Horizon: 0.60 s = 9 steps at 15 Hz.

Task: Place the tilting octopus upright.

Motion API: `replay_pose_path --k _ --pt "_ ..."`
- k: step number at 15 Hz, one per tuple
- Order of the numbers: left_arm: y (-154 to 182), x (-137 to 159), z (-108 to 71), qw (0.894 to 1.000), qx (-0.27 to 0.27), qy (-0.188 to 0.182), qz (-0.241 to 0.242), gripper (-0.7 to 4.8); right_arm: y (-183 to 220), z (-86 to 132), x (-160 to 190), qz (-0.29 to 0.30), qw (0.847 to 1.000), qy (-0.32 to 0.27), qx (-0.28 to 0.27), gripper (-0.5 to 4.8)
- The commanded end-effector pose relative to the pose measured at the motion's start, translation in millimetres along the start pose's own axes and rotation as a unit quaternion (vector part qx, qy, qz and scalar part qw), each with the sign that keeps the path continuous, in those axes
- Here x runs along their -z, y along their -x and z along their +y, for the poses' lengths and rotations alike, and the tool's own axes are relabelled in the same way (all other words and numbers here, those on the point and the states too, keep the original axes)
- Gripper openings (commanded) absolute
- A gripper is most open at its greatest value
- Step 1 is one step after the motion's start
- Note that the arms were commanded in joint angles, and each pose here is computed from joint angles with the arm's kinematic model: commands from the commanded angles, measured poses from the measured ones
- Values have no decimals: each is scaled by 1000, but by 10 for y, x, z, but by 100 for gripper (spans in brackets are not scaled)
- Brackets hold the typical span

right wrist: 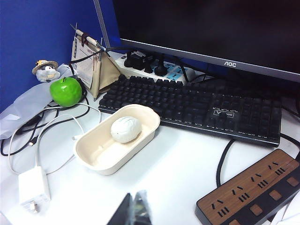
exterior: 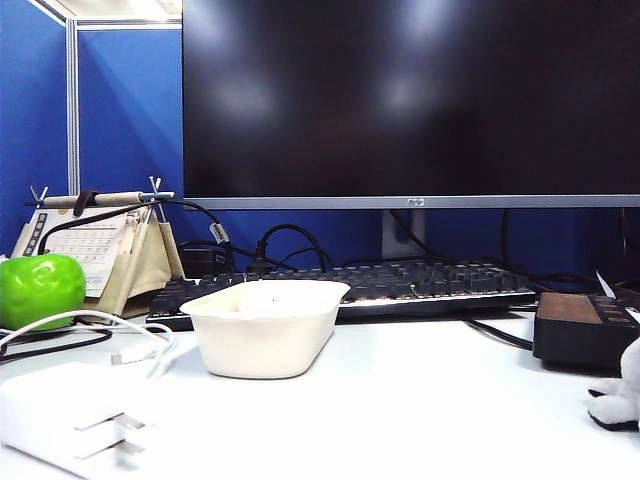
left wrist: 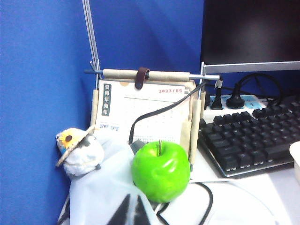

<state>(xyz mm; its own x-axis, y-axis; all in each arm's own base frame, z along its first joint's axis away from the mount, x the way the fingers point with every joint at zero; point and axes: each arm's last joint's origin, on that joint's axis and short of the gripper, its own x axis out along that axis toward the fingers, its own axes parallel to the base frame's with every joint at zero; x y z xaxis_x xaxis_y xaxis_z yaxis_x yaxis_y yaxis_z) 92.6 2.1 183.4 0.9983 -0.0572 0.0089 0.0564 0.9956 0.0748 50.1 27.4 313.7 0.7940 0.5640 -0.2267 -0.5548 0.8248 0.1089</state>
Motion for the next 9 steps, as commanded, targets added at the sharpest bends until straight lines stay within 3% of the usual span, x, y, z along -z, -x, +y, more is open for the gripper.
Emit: replay_pose_path --k 1,9 --pt "-8 24 -1 1000 0 -1 -5 -5 4 1 -21 -9 1000 2 1 8" --pt "-7 26 -1 1000 0 -1 -3 -5 4 1 -21 -9 1000 2 1 8"
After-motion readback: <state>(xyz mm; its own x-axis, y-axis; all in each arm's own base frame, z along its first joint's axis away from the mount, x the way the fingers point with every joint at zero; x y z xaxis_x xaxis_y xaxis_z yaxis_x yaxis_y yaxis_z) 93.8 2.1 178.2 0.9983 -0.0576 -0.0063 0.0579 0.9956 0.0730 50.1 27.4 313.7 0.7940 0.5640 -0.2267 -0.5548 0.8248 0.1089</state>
